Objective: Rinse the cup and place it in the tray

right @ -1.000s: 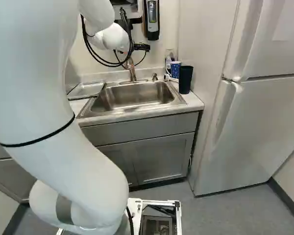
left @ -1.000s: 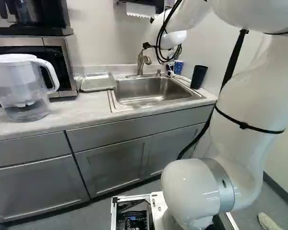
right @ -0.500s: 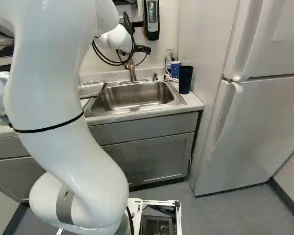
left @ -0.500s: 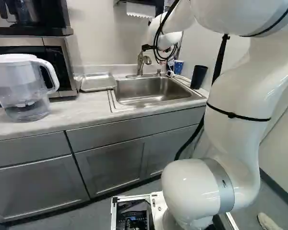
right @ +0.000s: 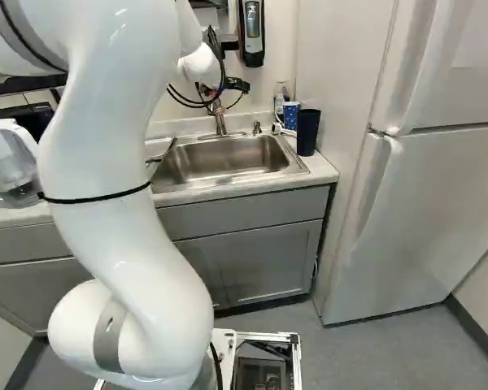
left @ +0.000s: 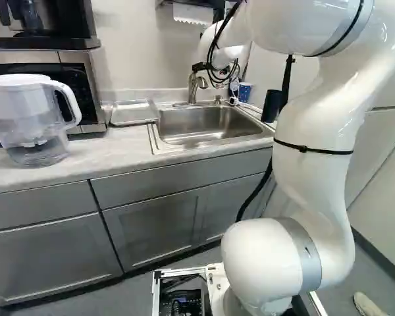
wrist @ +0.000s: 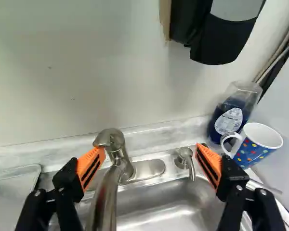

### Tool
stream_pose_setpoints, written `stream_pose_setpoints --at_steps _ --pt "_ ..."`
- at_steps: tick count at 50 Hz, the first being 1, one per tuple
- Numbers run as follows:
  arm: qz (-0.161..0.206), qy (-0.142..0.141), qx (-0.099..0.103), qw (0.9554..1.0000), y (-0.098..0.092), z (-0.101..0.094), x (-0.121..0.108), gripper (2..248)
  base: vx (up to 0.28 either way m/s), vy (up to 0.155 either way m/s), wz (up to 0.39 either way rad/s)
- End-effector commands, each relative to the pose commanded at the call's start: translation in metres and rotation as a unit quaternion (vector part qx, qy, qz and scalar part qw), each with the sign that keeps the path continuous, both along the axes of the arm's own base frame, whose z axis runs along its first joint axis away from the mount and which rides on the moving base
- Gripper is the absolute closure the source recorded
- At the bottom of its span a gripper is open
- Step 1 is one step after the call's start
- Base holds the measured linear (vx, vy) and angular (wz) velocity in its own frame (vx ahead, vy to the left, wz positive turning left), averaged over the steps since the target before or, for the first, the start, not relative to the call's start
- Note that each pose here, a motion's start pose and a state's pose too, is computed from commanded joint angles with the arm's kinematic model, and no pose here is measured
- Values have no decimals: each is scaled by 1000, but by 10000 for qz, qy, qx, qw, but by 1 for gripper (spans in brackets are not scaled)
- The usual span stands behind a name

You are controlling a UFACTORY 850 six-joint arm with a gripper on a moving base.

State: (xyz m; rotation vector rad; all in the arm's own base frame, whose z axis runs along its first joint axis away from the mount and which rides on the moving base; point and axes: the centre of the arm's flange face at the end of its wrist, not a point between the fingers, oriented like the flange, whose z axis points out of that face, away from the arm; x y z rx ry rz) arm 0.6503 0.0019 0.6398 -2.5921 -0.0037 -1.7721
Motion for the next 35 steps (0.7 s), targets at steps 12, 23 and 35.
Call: stream_pose_setpoints --at_steps 12,23,35 --pt "1 -9 0 10000 0 0 4 3 0 0 0" --pt "-2 -9 0 10000 0 0 4 3 0 0 0" --pt "-32 -12 0 10000 -4 -1 6 3 0 0 0"
